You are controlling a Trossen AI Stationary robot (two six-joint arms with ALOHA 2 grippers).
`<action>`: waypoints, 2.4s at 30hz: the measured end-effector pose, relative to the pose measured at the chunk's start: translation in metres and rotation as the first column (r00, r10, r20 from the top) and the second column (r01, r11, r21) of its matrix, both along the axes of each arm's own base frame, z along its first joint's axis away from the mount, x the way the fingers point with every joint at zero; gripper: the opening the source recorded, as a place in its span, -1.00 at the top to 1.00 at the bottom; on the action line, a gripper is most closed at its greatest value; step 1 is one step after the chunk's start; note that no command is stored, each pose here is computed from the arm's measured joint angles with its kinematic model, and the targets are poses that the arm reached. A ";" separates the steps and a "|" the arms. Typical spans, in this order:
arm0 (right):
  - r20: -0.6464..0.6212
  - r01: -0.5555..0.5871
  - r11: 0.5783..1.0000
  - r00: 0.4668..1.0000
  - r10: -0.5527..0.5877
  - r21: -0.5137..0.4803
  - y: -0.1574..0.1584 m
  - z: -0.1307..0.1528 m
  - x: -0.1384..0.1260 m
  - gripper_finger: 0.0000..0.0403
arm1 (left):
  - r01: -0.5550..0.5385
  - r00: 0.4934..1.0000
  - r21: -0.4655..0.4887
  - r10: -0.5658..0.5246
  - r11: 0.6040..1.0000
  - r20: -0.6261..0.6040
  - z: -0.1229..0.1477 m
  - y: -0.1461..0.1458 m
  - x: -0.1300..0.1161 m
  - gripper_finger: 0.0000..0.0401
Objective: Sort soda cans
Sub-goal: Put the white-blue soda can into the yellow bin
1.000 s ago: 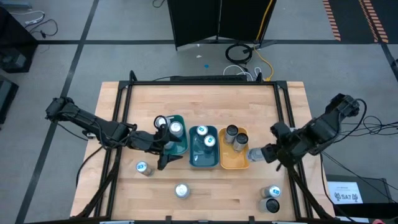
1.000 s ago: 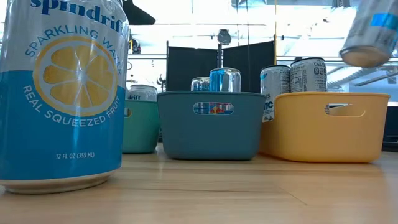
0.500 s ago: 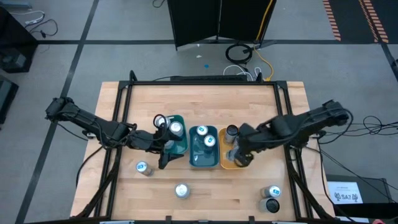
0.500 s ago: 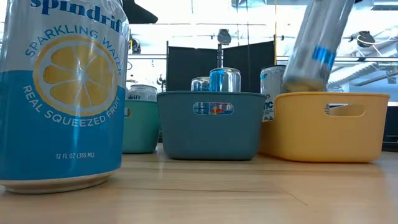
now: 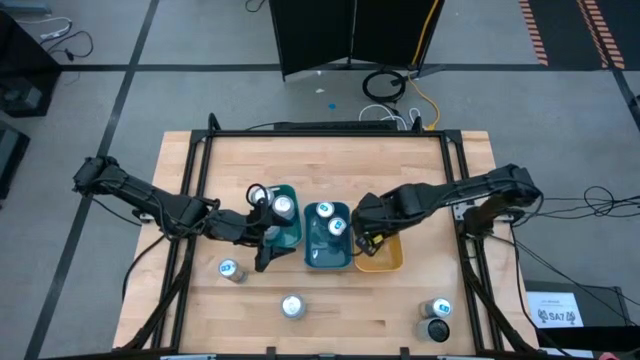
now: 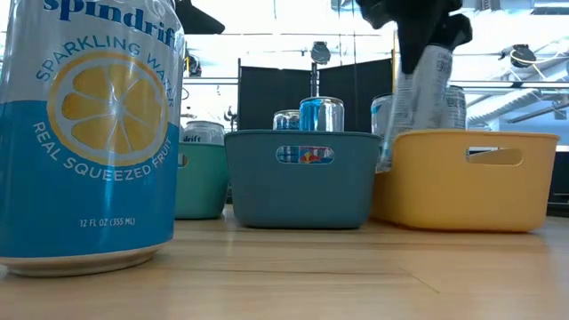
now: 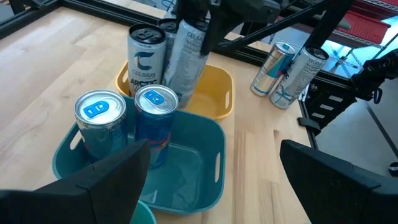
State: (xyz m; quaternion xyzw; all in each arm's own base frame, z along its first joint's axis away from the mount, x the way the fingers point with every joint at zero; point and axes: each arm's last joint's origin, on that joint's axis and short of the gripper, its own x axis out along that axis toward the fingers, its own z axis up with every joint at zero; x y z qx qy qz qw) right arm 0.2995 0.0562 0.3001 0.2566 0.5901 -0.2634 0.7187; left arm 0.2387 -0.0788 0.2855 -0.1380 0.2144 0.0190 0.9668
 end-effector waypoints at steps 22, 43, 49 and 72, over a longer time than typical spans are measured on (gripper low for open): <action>0.012 0.067 0.998 0.998 -0.068 0.016 0.003 -0.013 0.014 -0.33 | -0.003 1.000 0.075 0.003 0.997 -0.007 -0.001 0.009 0.002 -0.84; 0.038 -0.267 0.957 0.961 0.272 -0.110 0.018 0.042 0.011 -0.29 | -0.031 0.998 0.077 0.035 0.997 -0.047 -0.004 0.018 0.003 -0.84; -0.062 -0.498 0.856 0.867 0.494 -0.137 0.028 0.028 0.019 -0.29 | -0.011 0.999 0.065 0.014 0.998 -0.050 -0.004 0.017 0.003 -0.84; -0.267 -0.911 0.397 0.413 0.871 -0.114 0.041 -0.005 0.040 -0.29 | -0.021 0.998 0.040 0.023 0.999 -0.050 -0.004 0.017 0.003 -0.84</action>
